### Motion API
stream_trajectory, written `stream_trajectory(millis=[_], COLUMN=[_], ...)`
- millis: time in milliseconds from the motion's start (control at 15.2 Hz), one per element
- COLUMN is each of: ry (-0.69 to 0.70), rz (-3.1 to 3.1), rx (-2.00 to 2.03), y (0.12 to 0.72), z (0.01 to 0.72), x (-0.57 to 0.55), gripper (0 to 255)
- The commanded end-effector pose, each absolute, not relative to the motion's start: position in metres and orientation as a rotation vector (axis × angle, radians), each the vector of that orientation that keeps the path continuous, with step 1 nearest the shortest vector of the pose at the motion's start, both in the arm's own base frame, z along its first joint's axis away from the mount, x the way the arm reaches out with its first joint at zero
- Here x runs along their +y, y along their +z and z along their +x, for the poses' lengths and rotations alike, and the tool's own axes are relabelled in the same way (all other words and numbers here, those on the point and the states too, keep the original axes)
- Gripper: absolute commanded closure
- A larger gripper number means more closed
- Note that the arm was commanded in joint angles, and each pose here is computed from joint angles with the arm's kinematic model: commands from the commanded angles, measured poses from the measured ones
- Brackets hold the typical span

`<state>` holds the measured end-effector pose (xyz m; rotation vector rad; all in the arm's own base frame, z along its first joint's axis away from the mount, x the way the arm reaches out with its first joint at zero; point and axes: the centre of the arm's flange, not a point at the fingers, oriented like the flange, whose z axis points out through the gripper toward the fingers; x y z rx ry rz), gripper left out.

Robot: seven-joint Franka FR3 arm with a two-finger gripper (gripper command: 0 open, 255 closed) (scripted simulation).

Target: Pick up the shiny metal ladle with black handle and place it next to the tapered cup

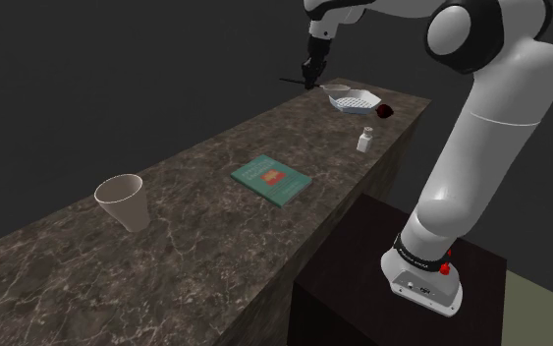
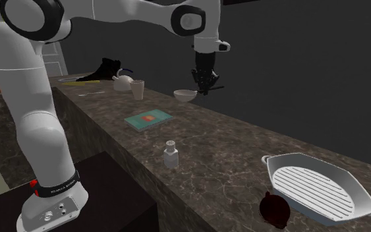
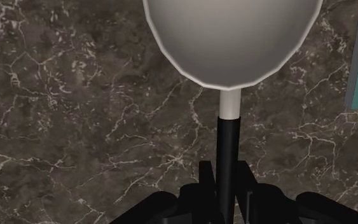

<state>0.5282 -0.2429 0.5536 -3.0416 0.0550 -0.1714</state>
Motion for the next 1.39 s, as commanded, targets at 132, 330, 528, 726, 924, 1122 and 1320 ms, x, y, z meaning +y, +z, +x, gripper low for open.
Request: stream_trajectory(millis=[132, 330, 528, 726, 924, 1122, 1320], ry=[-0.172, -0.172, -0.172, -0.172, -0.172, -0.172, -0.172], rz=[-3.042, -3.042, -3.042, -3.042, -3.042, -3.042, -3.042], rx=[0.058, 0.058, 0.058, 0.058, 0.058, 0.058, 0.058], y=[0.553, 0.553, 0.553, 0.553, 0.553, 0.553, 0.553], z=[0.539, 0.546, 0.553, 0.561, 0.568, 0.575, 0.582], x=[-0.19, -0.151, -0.113, -0.074, -0.035, 0.004, 0.043], gripper=[255, 255, 255, 255, 255, 255, 255])
